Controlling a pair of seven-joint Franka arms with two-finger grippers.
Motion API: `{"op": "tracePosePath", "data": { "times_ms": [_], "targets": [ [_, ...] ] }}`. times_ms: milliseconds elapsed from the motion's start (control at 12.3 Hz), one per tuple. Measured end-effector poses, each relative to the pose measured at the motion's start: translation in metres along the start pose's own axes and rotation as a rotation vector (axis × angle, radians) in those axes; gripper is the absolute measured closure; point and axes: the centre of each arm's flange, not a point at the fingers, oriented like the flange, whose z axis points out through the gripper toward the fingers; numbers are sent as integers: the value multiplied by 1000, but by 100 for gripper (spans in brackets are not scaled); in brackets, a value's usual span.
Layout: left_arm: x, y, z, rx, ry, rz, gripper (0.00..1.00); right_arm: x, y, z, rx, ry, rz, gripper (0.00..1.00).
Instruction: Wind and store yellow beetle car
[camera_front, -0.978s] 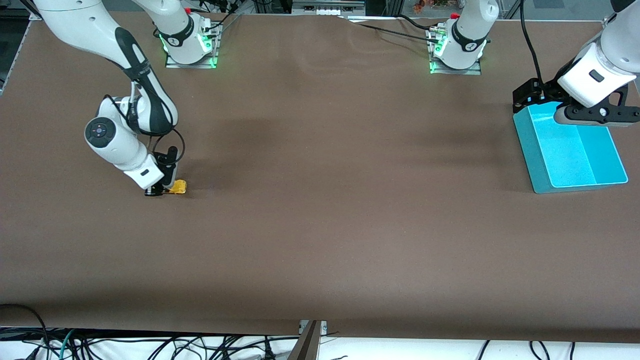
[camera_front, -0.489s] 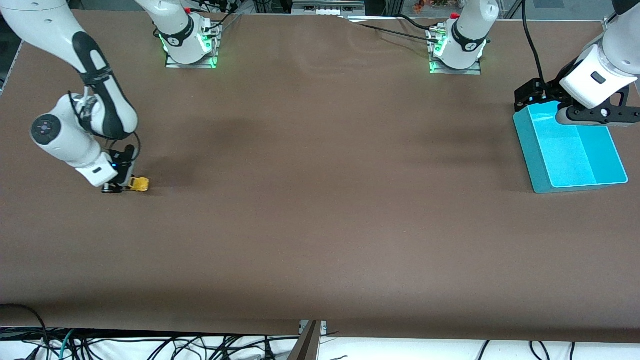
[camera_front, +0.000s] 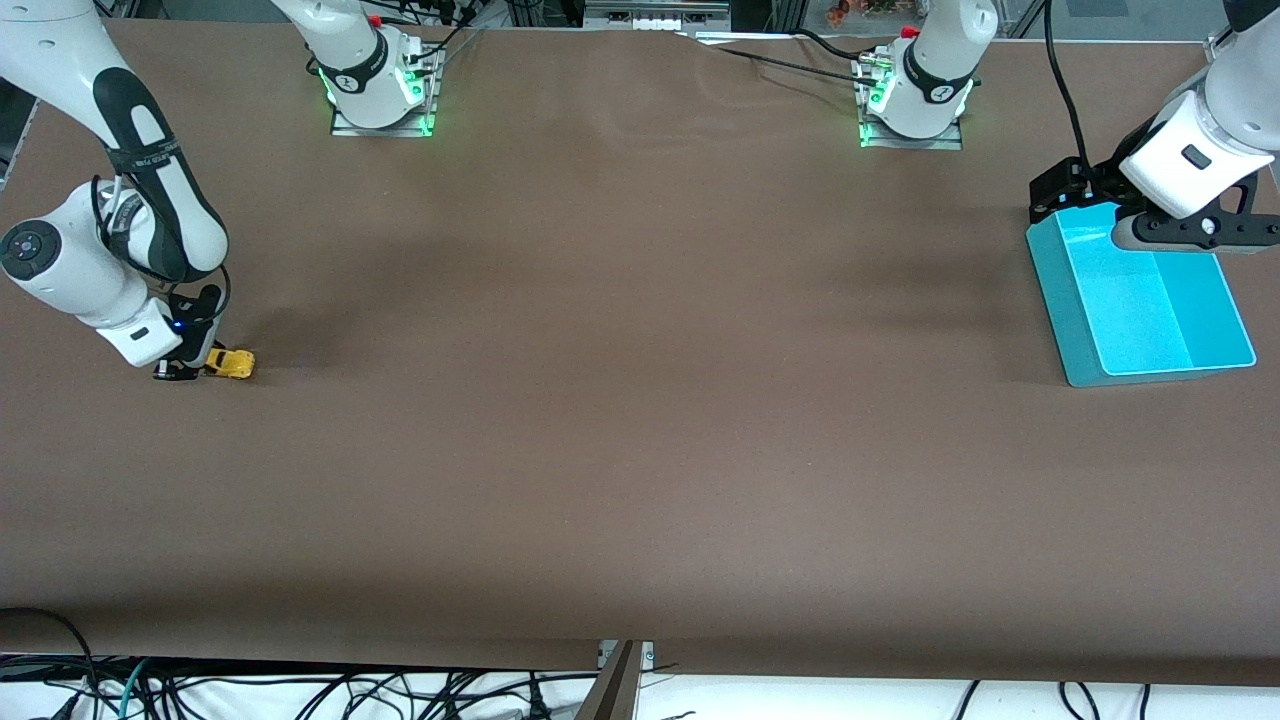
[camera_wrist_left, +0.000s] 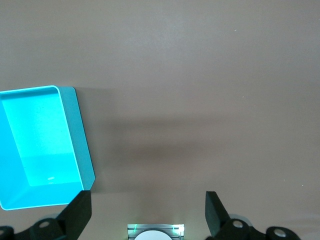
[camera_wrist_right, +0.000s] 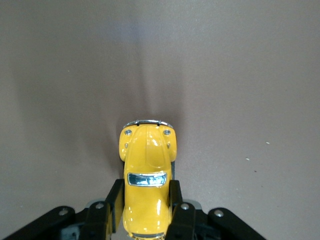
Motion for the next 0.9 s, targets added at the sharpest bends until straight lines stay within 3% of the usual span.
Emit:
{"op": "tracePosePath", "data": {
  "times_ms": [82, 163, 489, 571, 897],
  "targets": [
    [0, 0, 1, 0, -1, 0, 0, 0, 0, 0, 0, 0, 0, 59],
    [0, 0, 1, 0, -2, 0, 0, 2, -1, 5, 6, 3, -6, 51],
    [0, -3, 1, -1, -1, -6, 0, 30, 4, 22, 39, 31, -50, 5],
    [0, -4, 1, -1, -1, -8, 0, 35, 11, 15, 43, 37, -59, 0],
    [0, -8, 1, -2, -3, -15, 0, 35, 44, -28, 81, 48, -71, 0]
  ]
}}
